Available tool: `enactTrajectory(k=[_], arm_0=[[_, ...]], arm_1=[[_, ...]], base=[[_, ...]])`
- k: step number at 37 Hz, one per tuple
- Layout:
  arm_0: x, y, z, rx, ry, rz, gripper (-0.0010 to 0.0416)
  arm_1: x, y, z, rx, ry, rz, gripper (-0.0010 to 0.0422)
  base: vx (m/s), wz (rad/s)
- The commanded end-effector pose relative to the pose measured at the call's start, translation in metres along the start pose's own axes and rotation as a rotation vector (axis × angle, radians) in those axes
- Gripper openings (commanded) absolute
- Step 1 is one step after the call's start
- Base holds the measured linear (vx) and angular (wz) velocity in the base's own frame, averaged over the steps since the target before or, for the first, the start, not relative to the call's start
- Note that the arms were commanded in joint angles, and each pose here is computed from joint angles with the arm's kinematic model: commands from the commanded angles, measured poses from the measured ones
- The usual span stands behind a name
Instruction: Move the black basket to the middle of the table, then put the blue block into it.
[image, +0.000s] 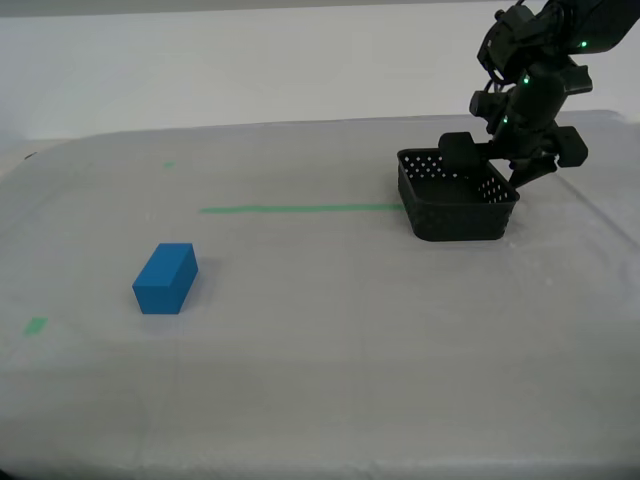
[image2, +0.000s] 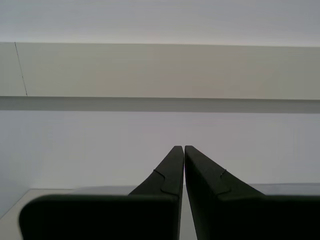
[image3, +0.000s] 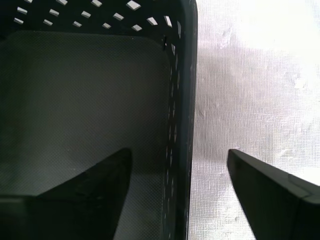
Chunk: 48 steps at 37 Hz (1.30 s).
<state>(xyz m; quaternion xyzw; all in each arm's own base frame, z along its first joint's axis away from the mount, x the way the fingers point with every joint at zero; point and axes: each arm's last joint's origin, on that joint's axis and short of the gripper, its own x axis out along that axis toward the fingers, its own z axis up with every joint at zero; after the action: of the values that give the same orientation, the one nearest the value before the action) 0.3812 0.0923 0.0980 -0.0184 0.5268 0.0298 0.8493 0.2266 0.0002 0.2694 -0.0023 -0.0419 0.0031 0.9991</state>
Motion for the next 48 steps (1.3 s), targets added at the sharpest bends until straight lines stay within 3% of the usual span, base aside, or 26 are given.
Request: enactTrajectory(k=[1, 18, 30, 48], arm_0=[[0.000, 0.001, 0.000, 0.002, 0.001, 0.010, 0.0223], [0.000, 0.003, 0.000, 0.006, 0.004, 0.033, -0.0003], [-0.001, 0.004, 0.001, 0.015, -0.001, 0.035, -0.0001], [-0.031, 0.007, 0.010, 0.087, -0.033, 0.098, -0.0001]], arm_1=[[0.000, 0.000, 0.001, 0.002, -0.006, 0.000, 0.0000], [0.000, 0.000, 0.001, 0.002, -0.006, 0.000, 0.0000], [0.000, 0.000, 0.001, 0.002, -0.006, 0.000, 0.0000], [0.000, 0.000, 0.001, 0.001, -0.006, 0.000, 0.0000]], base=[[0.000, 0.000], [0.000, 0.000], [0.000, 0.000], [0.000, 0.000]])
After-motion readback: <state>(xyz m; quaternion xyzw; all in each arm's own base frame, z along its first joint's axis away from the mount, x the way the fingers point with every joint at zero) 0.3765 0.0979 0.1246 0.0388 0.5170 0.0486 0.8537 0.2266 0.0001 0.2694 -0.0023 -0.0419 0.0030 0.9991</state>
